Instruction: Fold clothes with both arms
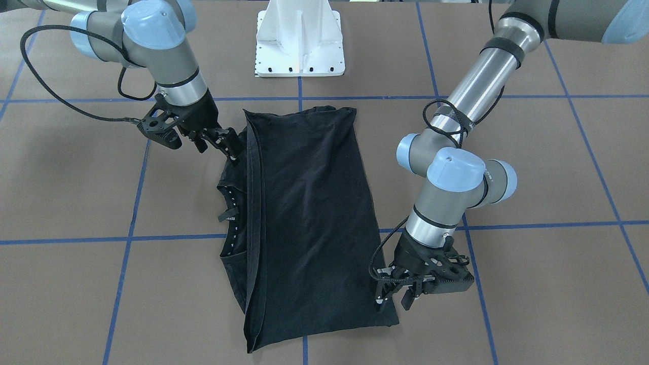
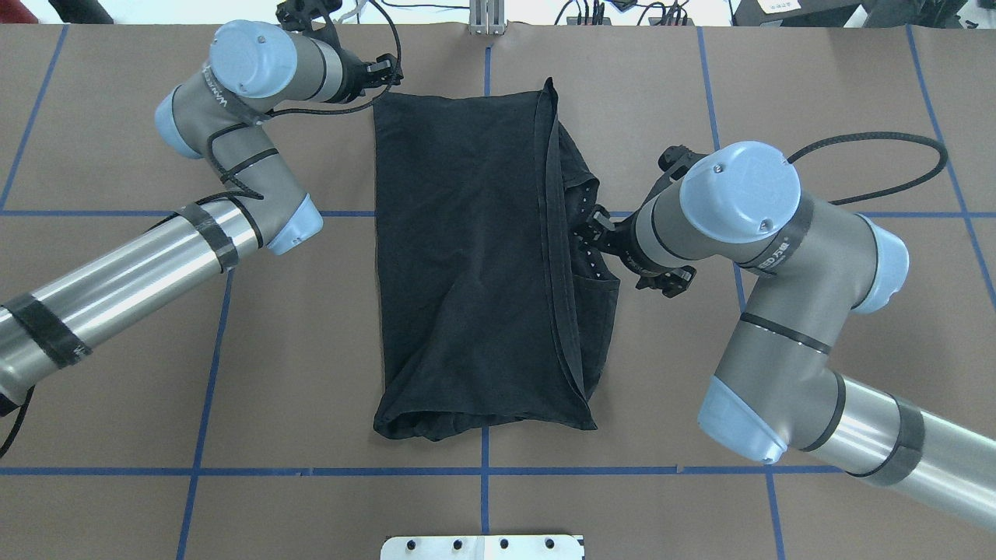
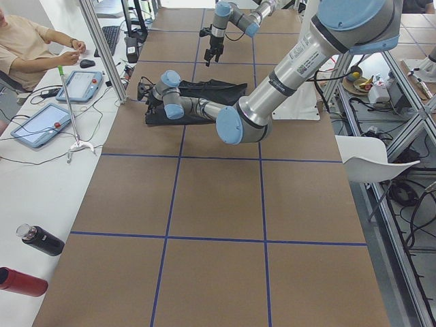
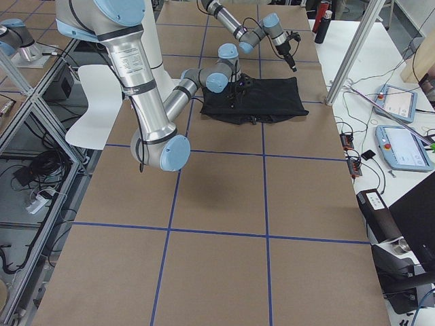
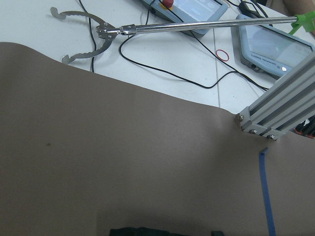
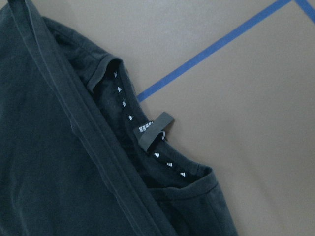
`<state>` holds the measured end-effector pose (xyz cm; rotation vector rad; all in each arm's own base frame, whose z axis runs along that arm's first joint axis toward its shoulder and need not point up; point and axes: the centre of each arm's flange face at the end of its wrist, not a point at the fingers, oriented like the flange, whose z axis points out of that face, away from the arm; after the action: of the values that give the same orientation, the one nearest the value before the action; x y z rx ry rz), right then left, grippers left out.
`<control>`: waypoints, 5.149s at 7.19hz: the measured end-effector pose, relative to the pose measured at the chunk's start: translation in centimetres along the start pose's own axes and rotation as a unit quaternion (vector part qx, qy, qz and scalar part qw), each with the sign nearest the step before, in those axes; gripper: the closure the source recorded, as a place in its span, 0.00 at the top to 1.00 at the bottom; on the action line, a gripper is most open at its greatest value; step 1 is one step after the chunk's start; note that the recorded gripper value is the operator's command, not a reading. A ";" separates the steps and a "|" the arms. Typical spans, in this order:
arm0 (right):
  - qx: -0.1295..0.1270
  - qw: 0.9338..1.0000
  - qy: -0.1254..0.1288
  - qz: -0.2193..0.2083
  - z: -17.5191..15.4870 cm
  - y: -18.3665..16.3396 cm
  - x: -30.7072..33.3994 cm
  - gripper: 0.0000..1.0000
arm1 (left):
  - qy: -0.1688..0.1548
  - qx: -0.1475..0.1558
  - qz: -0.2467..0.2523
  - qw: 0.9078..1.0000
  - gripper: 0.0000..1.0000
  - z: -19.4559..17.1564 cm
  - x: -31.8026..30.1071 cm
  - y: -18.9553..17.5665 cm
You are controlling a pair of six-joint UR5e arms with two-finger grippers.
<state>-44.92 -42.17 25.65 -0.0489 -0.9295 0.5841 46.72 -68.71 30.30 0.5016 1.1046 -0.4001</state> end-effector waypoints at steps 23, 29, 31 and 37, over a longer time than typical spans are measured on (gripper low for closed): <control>-0.021 0.913 0.089 -0.396 6.1 12.8 6.2 0.00 | 0.012 -0.035 -0.007 0.999 0.66 -8.5 -4.5 2.9; 0.005 0.951 0.071 -0.299 4.7 10.8 4.4 0.62 | 0.009 -0.035 -0.007 0.999 0.66 -8.4 -5.0 3.1; 0.015 0.981 0.068 -0.181 4.6 10.7 4.3 0.62 | 0.009 -0.035 -0.007 0.999 0.66 -8.4 -5.0 3.1; 0.023 0.999 0.038 -0.019 7.3 9.9 4.1 0.63 | 0.007 -0.036 -0.008 0.999 0.66 -8.4 -5.2 3.1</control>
<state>-53.07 -33.30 30.30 -0.0118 -0.8404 0.5646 40.13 -61.07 32.68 0.4337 1.1338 -0.3696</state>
